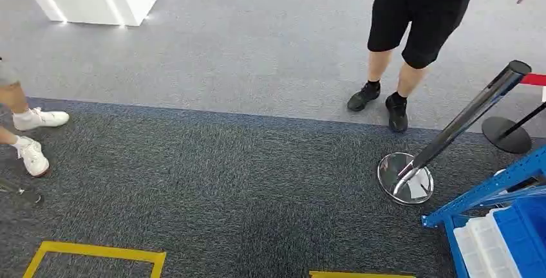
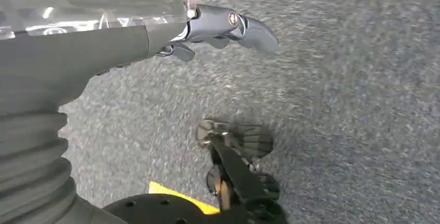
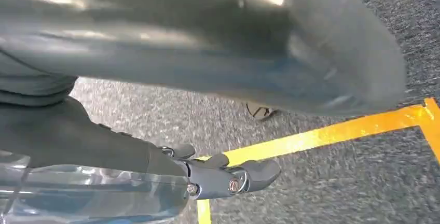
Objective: Take the parts from the cabinet and place them on the table.
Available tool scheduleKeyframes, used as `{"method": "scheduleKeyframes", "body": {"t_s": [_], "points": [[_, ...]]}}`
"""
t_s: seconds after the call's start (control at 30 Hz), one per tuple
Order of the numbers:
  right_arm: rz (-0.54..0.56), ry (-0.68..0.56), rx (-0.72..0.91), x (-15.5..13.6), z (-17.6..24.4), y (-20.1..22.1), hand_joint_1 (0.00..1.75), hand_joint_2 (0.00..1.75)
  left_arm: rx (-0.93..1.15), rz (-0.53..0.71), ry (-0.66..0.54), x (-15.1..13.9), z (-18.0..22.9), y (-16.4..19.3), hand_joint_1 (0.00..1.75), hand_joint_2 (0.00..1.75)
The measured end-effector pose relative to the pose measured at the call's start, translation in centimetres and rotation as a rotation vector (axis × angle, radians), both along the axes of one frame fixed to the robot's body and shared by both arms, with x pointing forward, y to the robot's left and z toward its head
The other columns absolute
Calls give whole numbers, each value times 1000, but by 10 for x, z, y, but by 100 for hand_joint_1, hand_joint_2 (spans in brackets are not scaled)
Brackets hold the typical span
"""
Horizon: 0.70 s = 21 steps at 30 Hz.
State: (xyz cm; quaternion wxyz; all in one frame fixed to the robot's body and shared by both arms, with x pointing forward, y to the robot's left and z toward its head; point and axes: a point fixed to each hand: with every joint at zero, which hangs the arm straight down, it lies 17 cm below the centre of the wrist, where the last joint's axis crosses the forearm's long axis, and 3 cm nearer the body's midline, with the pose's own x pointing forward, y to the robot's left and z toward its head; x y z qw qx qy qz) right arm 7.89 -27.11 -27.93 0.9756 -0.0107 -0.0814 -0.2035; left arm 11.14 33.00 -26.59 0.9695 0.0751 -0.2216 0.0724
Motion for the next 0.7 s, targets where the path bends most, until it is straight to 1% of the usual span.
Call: {"method": "scheduleKeyframes", "body": {"t_s": [0.07,0.23,0.33,0.47,0.57,0.7], "points": [[-3,2,-1,2,0,1,0,0,5,3,1,0,0,2,0,175],[-3,28,7,-5,-1,9,0,0,52,27,44,-3,-2,16,0,175],[1,38,-4,-4,-1,7,0,0,70,39,84,-15,-4,26,0,175],[-1,53,-48,-10,-3,-15,0,0,86,70,113,-21,-5,43,0,175],[3,47,-77,-6,-2,-34,0,0,88,88,115,-22,-4,48,0,175],[14,45,-77,-7,-2,-39,0,0,87,93,89,-14,-2,52,0,175]]}}
